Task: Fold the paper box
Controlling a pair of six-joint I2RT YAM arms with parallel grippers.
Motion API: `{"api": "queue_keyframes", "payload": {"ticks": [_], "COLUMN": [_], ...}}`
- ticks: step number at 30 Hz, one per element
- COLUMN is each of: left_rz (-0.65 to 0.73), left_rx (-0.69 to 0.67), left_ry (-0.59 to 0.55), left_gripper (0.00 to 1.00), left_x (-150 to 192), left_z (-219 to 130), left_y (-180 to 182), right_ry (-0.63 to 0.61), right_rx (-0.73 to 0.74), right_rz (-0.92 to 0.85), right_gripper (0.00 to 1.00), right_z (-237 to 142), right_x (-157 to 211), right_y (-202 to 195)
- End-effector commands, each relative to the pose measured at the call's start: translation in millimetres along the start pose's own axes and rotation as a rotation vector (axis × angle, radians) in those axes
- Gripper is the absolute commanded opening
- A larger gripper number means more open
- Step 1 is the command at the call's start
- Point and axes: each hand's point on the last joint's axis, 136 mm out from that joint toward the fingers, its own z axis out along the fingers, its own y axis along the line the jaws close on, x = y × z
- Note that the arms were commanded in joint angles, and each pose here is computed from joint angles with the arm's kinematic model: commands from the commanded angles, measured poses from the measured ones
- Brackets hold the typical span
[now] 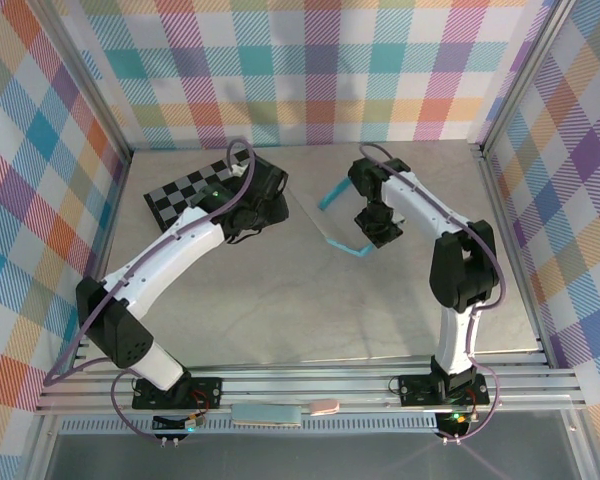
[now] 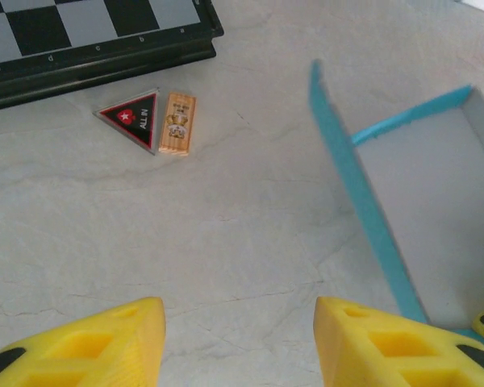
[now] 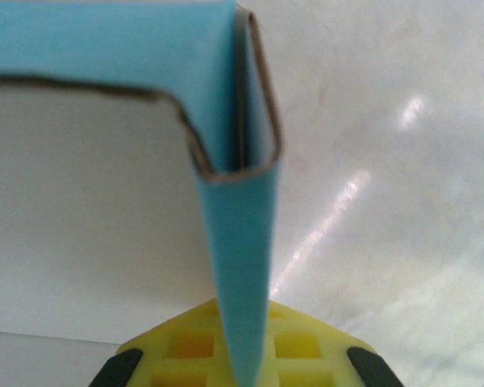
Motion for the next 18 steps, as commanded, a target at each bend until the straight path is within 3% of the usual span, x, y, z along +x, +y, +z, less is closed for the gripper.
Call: {"api": "queue_keyframes", "payload": {"ticks": [1, 9, 15, 18], "left_rz": [-0.014, 0.015, 0.042, 0.048], "left_rx": [-0.011, -0.001, 0.03, 0.038], "left_ry": [-0.031, -0.03, 0.017, 0.03], "left_gripper": [0.51, 0.5, 0.49, 0.49], "left_x": [-10, -8, 2, 5], "left_z": [-23, -33, -26, -23], "left_y": [8, 11, 6, 4], "right_ry": [0.167, 0.36, 0.459, 0.471], "right_rx": [0.135, 0.231, 0.267, 0.256], "right_rz": [0.281, 0.545, 0.638, 0.654], "right_gripper": [0.0, 0.0, 0.01, 0.2], "right_z": [10, 39, 62, 66], "right_x": [24, 48, 71, 74], "right_y": [-20, -18, -18, -17]}}
